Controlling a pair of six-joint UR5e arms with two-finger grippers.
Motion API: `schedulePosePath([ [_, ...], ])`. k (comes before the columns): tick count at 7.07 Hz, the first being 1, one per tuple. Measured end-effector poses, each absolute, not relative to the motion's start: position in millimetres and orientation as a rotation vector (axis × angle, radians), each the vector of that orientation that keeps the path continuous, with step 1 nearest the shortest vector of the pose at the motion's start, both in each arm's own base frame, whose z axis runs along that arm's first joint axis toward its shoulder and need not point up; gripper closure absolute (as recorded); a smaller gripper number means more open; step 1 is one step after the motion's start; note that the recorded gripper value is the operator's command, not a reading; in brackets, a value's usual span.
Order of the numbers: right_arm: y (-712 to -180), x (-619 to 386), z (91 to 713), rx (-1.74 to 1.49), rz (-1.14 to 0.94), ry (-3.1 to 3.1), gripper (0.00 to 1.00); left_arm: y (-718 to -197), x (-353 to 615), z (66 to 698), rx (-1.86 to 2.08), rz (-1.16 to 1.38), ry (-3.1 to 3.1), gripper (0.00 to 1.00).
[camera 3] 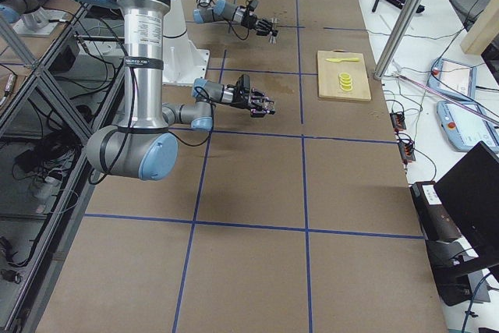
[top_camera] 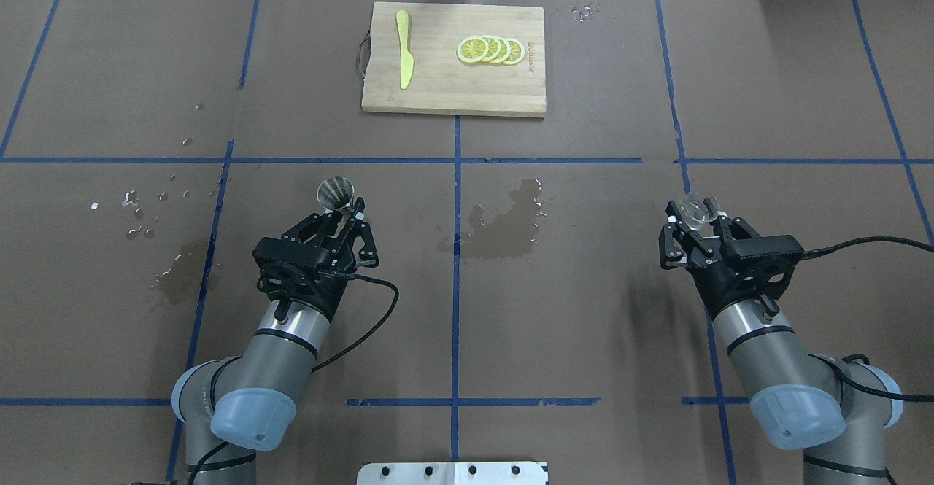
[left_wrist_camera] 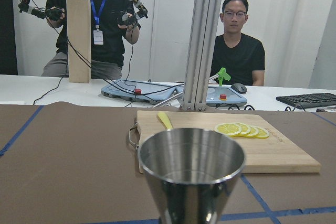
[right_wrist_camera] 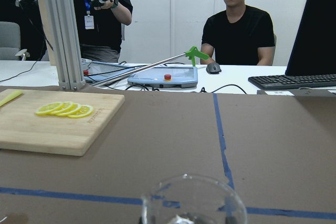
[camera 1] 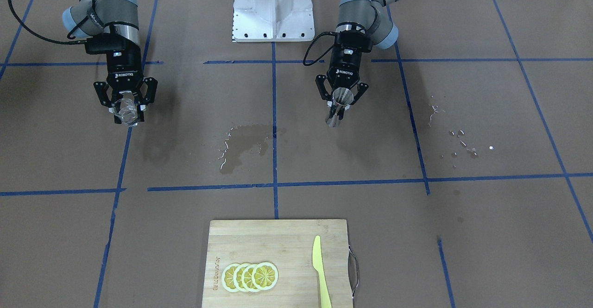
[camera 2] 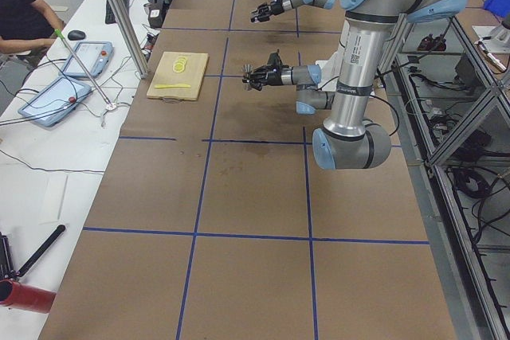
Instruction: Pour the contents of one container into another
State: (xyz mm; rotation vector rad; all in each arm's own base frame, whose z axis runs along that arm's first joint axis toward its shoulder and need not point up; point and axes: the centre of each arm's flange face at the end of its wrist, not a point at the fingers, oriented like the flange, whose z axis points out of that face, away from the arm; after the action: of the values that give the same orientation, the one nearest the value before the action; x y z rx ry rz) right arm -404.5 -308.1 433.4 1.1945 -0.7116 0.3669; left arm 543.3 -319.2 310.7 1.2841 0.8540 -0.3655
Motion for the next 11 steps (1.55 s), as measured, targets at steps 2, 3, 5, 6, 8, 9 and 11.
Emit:
schedulePosePath([
  [2, -312.8, -427.6, 370.1, 1.241, 0.319, -0.733, 0.85, -316.6, 552.5, 285.5, 1.317, -0.298, 0.838, 1.0],
  [3, -314.0, -437.2, 344.4, 1.242, 0.301, -0.739, 0.89, -315.2, 558.4, 275.2, 1.328, -0.231, 0.832, 1.0],
  [5, -316.3, -454.5, 305.3, 1.229, 0.254, -0.697, 0.88, -316.3, 568.8, 263.6, 1.314, -0.131, 0.863, 1.0],
  [6, -316.0, -459.8, 289.3, 1.225, 0.242, -0.685, 0.88, -317.4, 577.7, 255.1, 1.311, -0.114, 0.875, 1.0],
  [8, -312.3, -471.2, 251.1, 1.222, 0.241, -0.708, 0.88, -320.7, 610.8, 239.8, 1.306, -0.095, 0.874, 1.0],
  [9, -312.4, -480.7, 233.4, 1.216, 0.224, -0.689, 0.88, -320.6, 619.1, 235.8, 1.302, -0.073, 0.882, 1.0],
  [11, -312.5, -491.4, 208.7, 1.198, 0.19, -0.679, 0.88, -317.1, 620.5, 229.4, 1.318, -0.023, 0.938, 1.0],
])
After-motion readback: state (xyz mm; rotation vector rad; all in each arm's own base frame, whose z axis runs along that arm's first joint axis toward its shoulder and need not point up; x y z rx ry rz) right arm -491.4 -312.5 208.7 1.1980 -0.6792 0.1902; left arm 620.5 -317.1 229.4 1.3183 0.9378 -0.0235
